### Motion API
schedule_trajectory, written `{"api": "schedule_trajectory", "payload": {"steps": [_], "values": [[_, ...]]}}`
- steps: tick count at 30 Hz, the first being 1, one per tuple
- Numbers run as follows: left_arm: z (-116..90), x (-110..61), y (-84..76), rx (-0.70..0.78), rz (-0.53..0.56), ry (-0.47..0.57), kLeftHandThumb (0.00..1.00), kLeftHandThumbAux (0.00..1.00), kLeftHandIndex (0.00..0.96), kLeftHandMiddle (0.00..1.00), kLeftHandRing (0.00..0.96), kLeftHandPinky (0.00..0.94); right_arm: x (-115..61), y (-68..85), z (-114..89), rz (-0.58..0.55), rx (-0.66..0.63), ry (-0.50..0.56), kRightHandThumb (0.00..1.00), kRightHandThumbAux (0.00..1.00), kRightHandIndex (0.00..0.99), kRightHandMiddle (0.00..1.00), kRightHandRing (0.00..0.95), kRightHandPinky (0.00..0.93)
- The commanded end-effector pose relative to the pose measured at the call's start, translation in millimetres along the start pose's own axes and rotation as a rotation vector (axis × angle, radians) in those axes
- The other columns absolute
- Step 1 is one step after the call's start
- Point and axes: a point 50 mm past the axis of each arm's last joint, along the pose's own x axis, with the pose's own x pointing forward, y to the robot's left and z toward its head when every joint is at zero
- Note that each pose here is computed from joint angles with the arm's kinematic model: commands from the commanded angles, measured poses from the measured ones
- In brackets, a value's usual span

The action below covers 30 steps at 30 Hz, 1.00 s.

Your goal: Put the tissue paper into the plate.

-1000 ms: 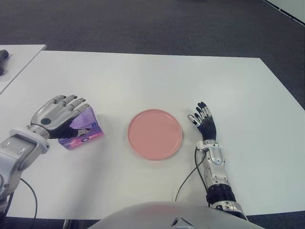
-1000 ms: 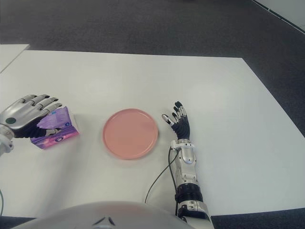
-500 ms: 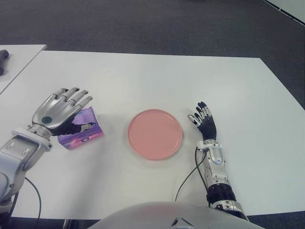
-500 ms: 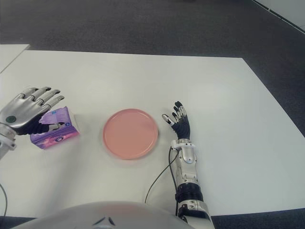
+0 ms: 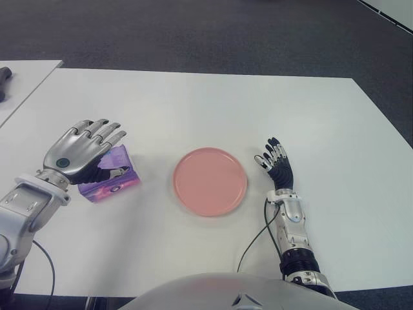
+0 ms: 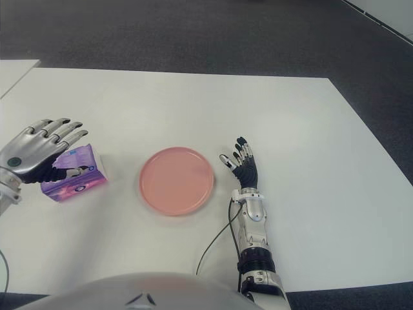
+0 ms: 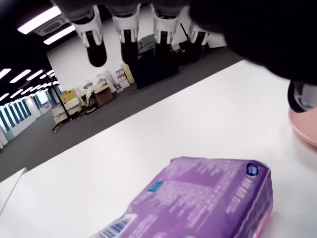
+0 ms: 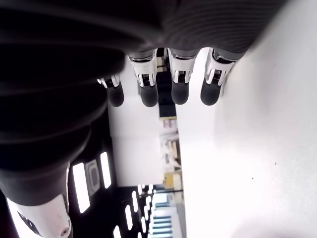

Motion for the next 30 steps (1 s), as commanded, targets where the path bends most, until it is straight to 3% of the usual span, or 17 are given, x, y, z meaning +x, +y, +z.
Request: {"api": "schedule_trajectory", "payload": {"steps": [1,15,30], "values": [[1.8,-0.5,-2.6,0.0,-0.054,-0.032,0.176,0.219,0.0,0.0,0.0,0.0,-8.5,-6.2,-13.2,-0.026,0.021,0.072,0.129,0.741,0.0,0.011,0.01,0.05],[3.3,-2.1,-9.0,0.01,-0.179,-0.088,0.112,0.228,0.0,0.0,0.0,0.0,-10.1,-7.5,-12.6,-0.026,0.021,0.07,0.129,0.741,0.0,0.011,0.01,0.05],[4.5,0.9,-18.6,-0.002,-0.236,-0.067,0.087,0.213,0.0,0.0,0.0,0.0,-11.0,-8.5,-11.9,-0.026,0.021,0.069,0.129,0.741,0.0,0.011,0.01,0.05]]}}
